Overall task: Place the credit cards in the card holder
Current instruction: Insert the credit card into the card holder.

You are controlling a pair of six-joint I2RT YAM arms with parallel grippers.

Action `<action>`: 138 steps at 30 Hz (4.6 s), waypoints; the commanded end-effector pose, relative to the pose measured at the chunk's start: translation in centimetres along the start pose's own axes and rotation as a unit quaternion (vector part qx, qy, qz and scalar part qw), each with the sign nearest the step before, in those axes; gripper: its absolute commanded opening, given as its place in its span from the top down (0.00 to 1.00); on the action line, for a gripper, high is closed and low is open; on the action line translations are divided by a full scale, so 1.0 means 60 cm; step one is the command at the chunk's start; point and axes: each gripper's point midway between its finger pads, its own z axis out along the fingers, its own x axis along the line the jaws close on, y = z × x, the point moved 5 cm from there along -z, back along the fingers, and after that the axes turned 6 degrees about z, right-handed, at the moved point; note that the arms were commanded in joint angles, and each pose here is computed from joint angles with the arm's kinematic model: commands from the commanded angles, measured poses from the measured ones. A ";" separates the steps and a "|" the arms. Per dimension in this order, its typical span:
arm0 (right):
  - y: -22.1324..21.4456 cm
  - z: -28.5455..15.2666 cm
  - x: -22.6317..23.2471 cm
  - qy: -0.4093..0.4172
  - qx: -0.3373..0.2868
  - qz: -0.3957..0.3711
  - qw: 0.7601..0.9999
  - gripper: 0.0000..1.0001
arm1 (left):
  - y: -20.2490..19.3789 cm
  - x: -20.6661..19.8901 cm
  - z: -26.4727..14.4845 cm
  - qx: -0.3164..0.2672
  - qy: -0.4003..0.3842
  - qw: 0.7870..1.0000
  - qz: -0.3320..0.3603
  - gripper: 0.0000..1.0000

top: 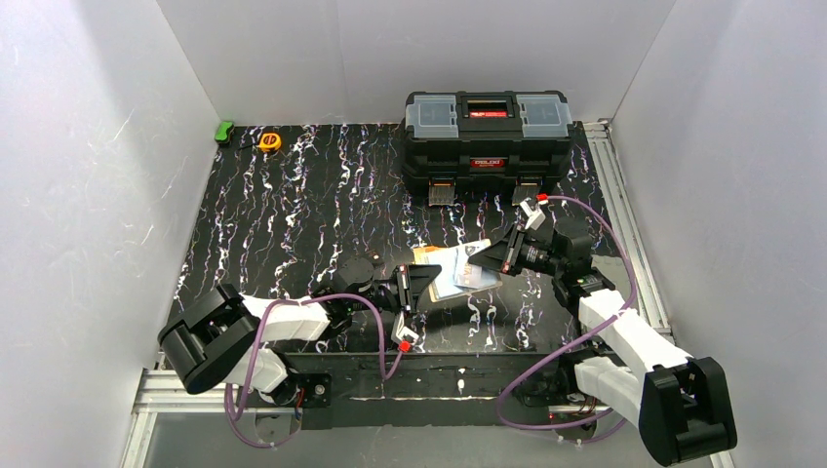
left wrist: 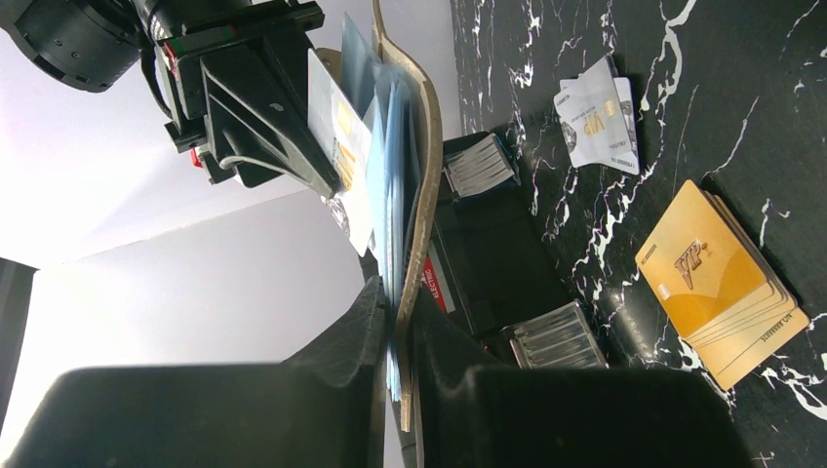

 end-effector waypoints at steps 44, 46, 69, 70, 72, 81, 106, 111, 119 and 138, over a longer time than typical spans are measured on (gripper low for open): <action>-0.005 0.017 0.018 0.049 0.113 -0.034 0.992 0.99 | -0.012 0.057 0.003 -0.004 0.053 0.998 0.045 0.94; -0.005 0.017 0.019 0.048 0.112 -0.035 0.992 0.99 | -0.011 0.056 0.003 -0.004 0.052 0.998 0.045 0.93; -0.003 0.047 0.018 0.001 0.109 -0.037 0.993 0.75 | -0.012 0.056 0.003 -0.004 0.053 0.998 0.041 0.90; 0.000 0.047 0.017 -0.008 0.105 -0.036 0.994 0.67 | -0.012 0.057 0.003 -0.003 0.053 0.998 0.040 0.94; 0.004 0.046 0.016 -0.024 0.097 -0.036 0.994 0.54 | -0.014 0.058 0.003 -0.001 0.055 0.998 0.037 0.97; 0.002 0.027 0.002 -0.115 0.088 -0.040 0.989 0.34 | -0.013 0.052 -0.002 0.006 0.047 0.998 0.033 1.00; -0.033 0.042 0.049 -0.151 0.111 -0.110 0.976 0.33 | -0.009 0.036 -0.005 0.010 0.030 0.999 0.027 0.99; -0.028 0.028 0.051 -0.187 0.096 -0.136 0.968 0.34 | -0.007 0.034 -0.007 0.009 0.027 0.999 0.026 0.99; -0.037 0.027 0.059 -0.180 0.102 -0.140 0.968 0.35 | -0.007 0.032 -0.007 0.009 0.025 0.999 0.026 0.99; -0.062 0.075 0.104 -0.129 0.157 -0.163 0.966 0.37 | -0.009 0.036 -0.005 0.011 0.028 0.999 0.022 0.77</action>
